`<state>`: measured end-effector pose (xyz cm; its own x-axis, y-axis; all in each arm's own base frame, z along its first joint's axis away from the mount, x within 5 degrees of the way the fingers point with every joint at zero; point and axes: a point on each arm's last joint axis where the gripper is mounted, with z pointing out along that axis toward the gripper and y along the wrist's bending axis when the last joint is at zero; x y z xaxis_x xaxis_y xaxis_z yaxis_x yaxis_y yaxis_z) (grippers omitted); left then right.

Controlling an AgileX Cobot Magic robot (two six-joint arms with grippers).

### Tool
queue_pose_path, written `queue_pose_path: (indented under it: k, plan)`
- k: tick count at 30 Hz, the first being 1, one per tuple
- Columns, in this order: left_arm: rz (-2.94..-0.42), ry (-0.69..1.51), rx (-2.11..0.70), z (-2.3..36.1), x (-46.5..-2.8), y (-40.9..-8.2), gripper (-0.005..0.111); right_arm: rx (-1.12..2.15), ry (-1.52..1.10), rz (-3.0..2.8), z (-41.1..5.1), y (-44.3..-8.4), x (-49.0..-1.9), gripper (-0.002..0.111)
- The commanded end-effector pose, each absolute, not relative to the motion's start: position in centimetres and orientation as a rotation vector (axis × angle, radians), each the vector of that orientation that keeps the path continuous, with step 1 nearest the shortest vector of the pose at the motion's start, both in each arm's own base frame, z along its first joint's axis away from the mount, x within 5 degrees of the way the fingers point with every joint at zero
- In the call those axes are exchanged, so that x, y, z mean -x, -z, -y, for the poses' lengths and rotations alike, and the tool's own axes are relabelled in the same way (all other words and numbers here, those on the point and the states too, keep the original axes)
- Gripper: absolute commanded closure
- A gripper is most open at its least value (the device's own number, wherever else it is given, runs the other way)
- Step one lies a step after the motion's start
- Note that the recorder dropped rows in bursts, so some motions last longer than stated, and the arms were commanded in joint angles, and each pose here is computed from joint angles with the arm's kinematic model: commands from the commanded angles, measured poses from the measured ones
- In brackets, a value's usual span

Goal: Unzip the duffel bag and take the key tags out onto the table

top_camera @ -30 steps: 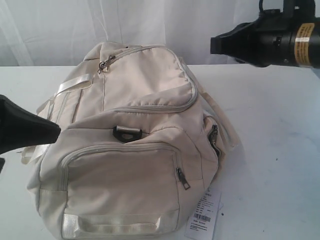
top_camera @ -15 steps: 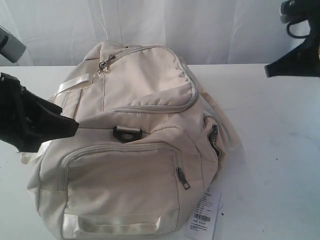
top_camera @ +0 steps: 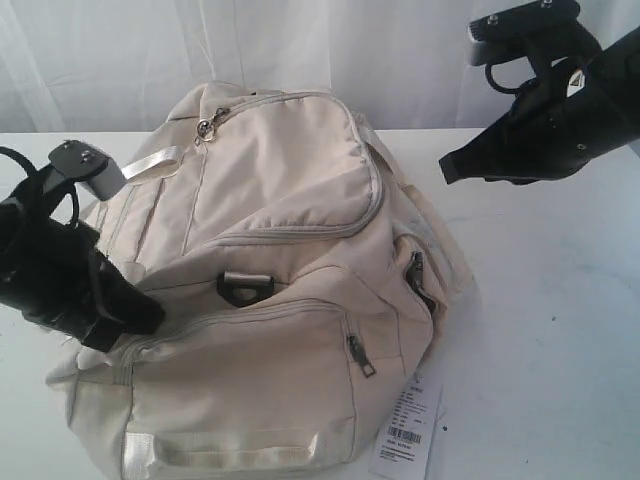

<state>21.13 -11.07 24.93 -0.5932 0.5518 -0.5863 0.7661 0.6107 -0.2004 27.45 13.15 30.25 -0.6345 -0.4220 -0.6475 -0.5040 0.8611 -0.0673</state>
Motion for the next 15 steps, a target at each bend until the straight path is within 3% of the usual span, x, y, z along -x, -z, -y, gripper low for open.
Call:
queue_pose_path:
  k: [1,5,10,15]
  plan:
    - [-2.552,0.461,-1.177,9.6,-19.9,-24.6,0.107,0.662,-0.190,-2.350,-13.4,-30.4,-27.3,0.108]
    - [-2.675,0.274,-1.147,8.1,-19.5,-25.0,0.107,0.587,-0.301,-2.358,-13.9,-30.5,-27.2,0.108]
    - [-2.646,0.359,-1.108,8.5,-19.2,-25.4,0.107,0.520,-0.389,-2.320,-14.4,-30.9,-27.4,0.107]
    - [-2.627,0.452,-1.084,9.1,-19.1,-25.6,0.107,0.434,-0.479,-2.299,-15.4,-31.3,-28.9,0.088]
